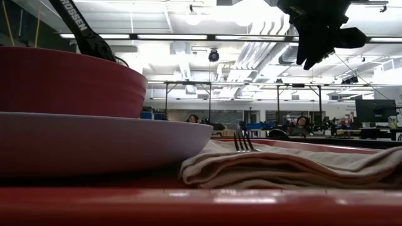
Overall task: Set up tray
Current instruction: Put the blue spoon beside the blue plate on the peach napkin
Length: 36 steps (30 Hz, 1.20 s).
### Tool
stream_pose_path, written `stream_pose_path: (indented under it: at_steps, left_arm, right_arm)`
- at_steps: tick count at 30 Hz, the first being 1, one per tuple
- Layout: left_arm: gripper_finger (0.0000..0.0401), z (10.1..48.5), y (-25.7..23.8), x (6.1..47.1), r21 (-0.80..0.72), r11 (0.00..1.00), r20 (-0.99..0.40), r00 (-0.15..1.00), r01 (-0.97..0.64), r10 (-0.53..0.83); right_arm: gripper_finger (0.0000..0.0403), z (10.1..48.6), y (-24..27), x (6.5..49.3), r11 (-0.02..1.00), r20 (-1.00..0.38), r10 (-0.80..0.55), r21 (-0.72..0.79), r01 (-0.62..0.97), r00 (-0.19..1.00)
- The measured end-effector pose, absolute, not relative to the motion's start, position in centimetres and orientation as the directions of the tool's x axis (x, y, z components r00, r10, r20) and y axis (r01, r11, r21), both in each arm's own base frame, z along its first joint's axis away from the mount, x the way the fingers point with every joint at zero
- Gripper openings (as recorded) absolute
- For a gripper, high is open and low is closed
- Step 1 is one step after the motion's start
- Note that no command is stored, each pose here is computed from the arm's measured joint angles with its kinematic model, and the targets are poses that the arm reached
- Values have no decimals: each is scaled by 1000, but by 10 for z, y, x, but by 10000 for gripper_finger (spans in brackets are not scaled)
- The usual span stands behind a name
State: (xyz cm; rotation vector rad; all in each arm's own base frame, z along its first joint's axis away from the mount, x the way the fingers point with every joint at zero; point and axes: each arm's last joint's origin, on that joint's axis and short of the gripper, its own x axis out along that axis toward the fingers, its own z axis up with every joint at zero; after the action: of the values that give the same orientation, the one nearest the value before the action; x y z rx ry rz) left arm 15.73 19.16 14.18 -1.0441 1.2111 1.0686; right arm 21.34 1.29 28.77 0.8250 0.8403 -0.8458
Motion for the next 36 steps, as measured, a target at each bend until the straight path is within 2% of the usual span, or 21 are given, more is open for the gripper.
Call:
stream_pose_path:
  at_steps: [7,24,36]
  left_arm:
    - [147,142,190,160,-20,209,-997,36,-978,69]
    - [18,141,191,161,-19,234,-995,40,-972,88]
    - [32,144,193,162,-12,284,-994,41,-959,98]
  right_arm:
    - [74,288,13,214,417,-868,-281,274,867,409]
    - [74,288,13,215,407,-859,-291,286,868,420]
    - [74,291,13,220,403,-827,-312,331,853,468]
